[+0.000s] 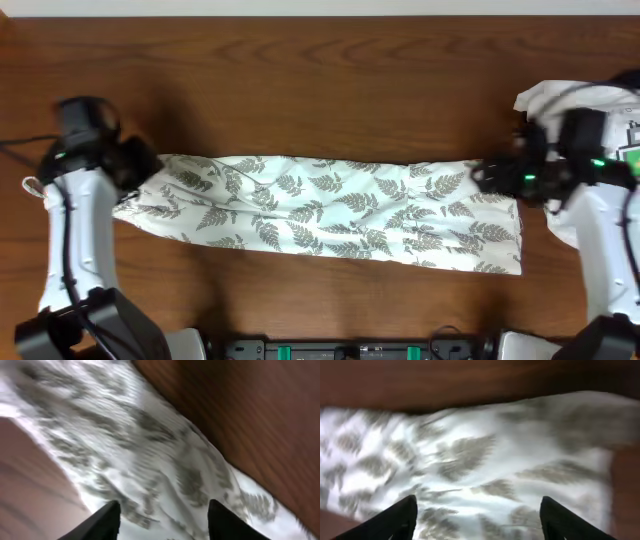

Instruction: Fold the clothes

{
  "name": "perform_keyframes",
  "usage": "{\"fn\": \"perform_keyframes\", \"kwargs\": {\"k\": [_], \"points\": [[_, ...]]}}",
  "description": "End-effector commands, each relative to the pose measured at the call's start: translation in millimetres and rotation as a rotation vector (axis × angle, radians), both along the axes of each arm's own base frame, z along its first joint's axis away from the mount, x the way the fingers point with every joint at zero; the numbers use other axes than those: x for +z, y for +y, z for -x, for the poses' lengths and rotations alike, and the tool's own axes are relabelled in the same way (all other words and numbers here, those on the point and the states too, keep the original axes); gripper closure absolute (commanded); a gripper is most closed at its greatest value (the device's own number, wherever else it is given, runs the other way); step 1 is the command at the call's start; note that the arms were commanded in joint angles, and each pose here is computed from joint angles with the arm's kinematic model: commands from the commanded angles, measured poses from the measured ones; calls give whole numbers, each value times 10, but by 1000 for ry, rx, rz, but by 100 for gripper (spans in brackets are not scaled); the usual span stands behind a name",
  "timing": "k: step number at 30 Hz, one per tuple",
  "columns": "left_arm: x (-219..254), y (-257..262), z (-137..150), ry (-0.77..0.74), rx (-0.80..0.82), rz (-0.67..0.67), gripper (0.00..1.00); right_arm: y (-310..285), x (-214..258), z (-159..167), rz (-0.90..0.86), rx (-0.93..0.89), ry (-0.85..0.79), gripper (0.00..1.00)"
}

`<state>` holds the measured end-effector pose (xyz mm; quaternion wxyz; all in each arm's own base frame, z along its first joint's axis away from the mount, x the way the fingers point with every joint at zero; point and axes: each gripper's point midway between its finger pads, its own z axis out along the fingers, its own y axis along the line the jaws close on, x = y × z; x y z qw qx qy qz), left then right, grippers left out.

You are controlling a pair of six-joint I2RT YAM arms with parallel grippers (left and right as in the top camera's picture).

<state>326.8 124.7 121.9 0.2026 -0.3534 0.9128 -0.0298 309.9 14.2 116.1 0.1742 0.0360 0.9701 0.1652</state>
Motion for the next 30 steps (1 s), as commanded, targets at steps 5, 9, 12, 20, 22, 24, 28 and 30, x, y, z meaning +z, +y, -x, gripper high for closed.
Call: {"fn": "perform_keyframes", "kwargs": {"k": [5, 9, 12, 20, 22, 24, 28, 30], "points": [[56, 594, 71, -111, 162, 66, 34, 1111, -133, -6, 27, 423, -71, 28], [-38, 867, 123, -157, 230, 140, 32, 1612, -299, 22, 30, 554, -89, 25], [-228, 1005, 212, -140, 280, 205, 31, 1767, -491, 5, 80, 579, -79, 21], [-576, 1188, 312, -87, 327, 241, 31, 1668, -990, -76, 185, 557, 2, 16], [-560, 1184, 277, -105, 318, 248, 31, 1636, -1054, -59, 188, 552, 26, 16], [-536, 1165, 232, -128, 303, 262, 31, 1623, -1078, -48, 189, 551, 37, 16], [-522, 1106, 205, -139, 290, 290, 31, 1592, -1096, 21, 194, 554, 69, 15], [-531, 1081, 217, -130, 290, 298, 31, 1555, -1122, 96, 198, 547, 108, 16]]}}
